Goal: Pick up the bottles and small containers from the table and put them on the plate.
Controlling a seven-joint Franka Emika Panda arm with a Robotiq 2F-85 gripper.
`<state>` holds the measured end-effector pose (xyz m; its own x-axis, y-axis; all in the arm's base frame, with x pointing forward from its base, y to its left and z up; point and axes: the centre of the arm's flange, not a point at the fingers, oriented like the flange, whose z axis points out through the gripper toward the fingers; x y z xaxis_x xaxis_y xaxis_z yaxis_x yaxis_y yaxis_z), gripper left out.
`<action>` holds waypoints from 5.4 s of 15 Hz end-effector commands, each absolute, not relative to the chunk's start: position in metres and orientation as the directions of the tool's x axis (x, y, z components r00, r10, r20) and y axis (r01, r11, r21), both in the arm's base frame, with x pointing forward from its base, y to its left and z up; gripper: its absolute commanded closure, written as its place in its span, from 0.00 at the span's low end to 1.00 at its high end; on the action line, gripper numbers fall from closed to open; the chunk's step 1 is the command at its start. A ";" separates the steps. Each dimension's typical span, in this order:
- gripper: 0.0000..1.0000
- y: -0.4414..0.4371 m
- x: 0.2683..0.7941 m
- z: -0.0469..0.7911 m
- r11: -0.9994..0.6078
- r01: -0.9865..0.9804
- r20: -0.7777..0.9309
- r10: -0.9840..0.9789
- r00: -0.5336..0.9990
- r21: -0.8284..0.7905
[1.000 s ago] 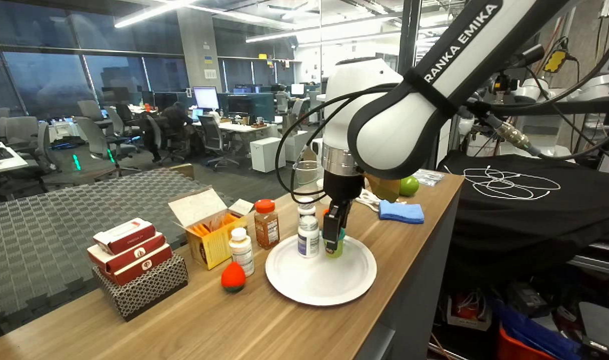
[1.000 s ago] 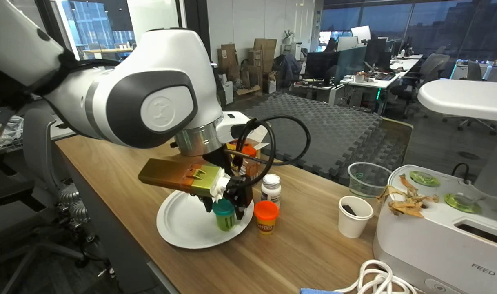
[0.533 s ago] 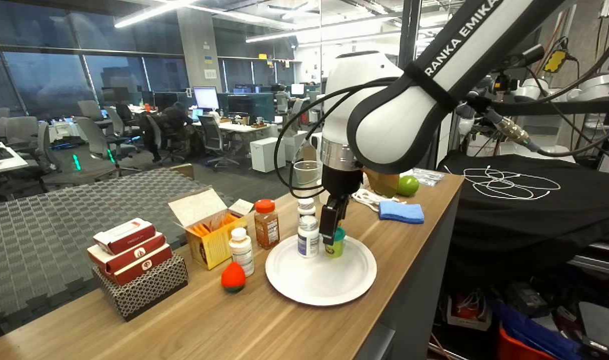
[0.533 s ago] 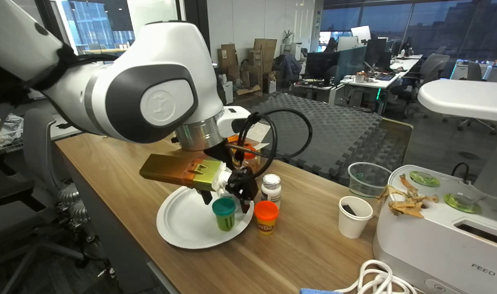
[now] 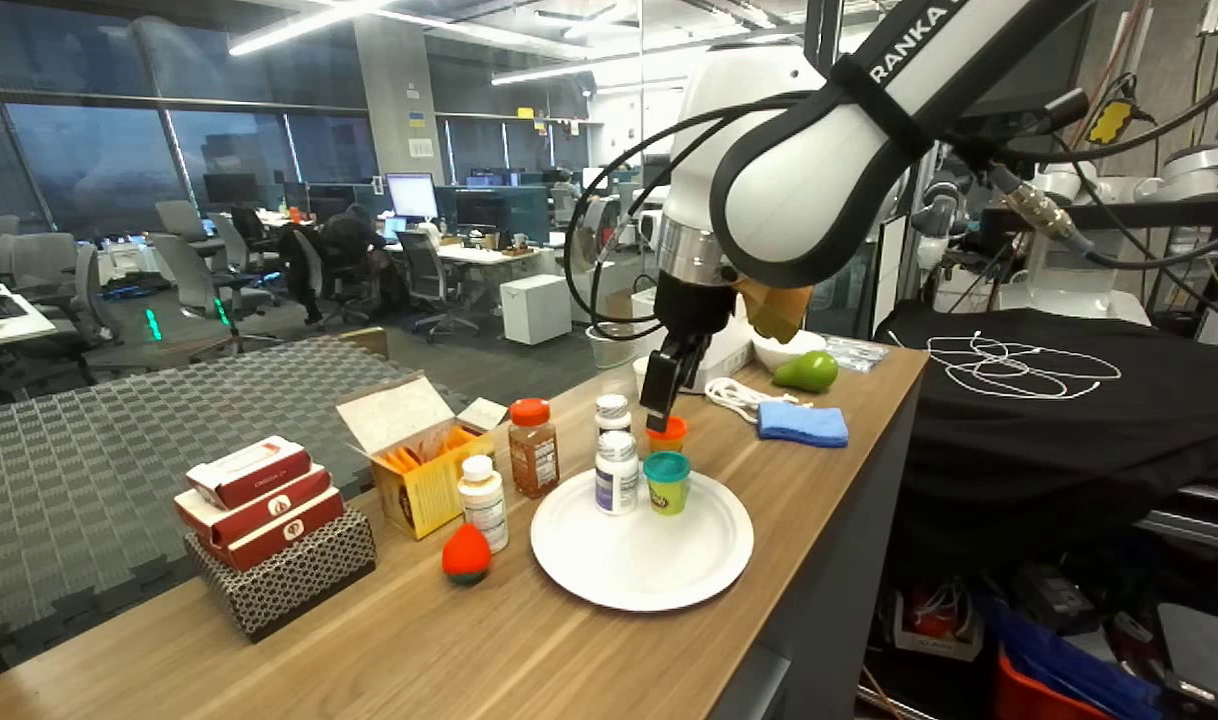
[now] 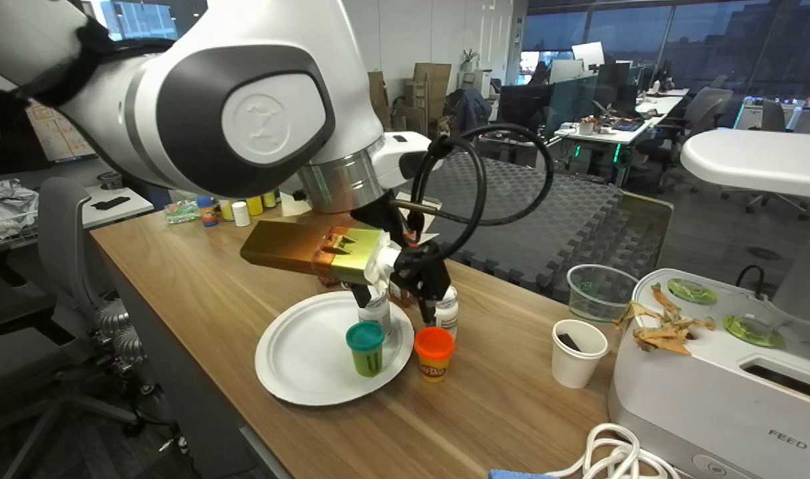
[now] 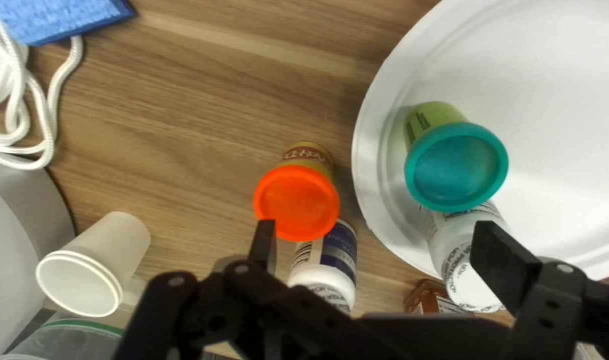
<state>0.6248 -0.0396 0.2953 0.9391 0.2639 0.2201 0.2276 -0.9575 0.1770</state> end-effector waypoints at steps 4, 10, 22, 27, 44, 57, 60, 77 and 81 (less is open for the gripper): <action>0.00 -0.069 0.640 0.290 -0.961 0.203 0.221 0.243 0.945 0.187; 0.00 -0.081 0.656 0.270 -0.967 0.187 0.194 0.219 0.956 0.172; 0.49 -0.094 0.669 0.249 -0.978 0.166 0.173 0.187 0.967 0.124; 0.73 -0.092 0.668 0.250 -0.976 0.175 0.176 0.196 0.965 0.127; 0.73 -0.047 0.536 0.315 -0.962 0.144 0.248 0.202 0.947 0.232; 0.73 0.027 0.478 0.298 -0.925 0.315 0.230 0.360 0.904 0.211; 0.73 0.028 0.488 0.290 -0.925 0.318 0.235 0.363 0.902 0.210; 0.73 0.011 0.541 0.262 -0.947 0.265 0.218 0.301 0.928 0.180; 0.73 0.009 0.531 0.255 -0.949 0.268 0.202 0.299 0.933 0.168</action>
